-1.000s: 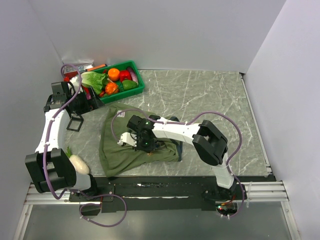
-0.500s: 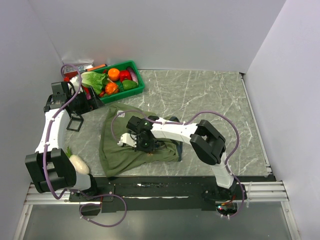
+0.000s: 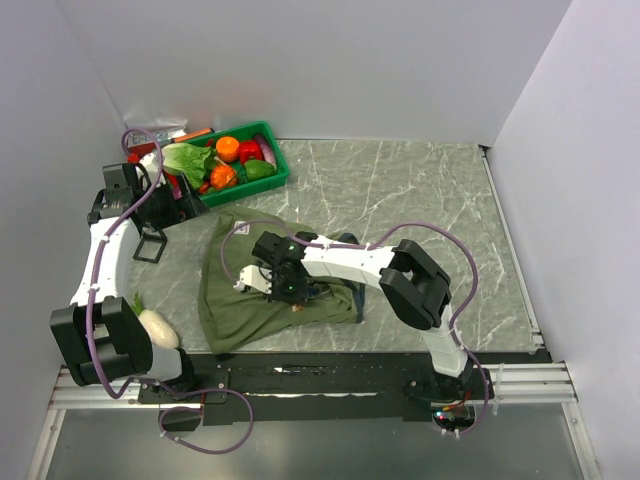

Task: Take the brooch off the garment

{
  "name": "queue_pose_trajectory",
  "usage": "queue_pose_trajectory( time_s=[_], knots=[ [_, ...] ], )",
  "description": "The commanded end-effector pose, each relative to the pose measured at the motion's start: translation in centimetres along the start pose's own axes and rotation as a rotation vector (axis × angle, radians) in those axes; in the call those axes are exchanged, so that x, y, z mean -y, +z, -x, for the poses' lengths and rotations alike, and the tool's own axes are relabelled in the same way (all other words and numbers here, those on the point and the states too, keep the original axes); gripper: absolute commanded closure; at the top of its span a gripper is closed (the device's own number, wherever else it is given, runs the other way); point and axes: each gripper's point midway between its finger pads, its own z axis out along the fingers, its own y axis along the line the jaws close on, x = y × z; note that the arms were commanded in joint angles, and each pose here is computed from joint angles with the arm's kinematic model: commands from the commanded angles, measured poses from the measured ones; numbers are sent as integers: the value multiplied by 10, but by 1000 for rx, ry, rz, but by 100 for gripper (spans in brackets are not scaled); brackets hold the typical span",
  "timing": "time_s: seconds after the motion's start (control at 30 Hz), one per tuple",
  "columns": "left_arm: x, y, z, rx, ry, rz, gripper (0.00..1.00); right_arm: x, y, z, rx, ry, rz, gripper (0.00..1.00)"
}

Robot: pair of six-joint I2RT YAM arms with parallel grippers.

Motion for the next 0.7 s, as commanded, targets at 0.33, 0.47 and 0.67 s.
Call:
queue_pose_trajectory(
  time_s=[0.33, 0.47, 0.67],
  knots=[
    [5, -4, 7, 27, 3, -16, 4, 6, 7, -8, -25, -7, -66, 100],
    [5, -5, 8, 29, 3, -15, 3, 9, 14, -10, -28, 13, -91, 100],
    [7, -5, 8, 21, -2, -21, 4, 10, 27, -23, -55, 26, -118, 100]
  ],
)
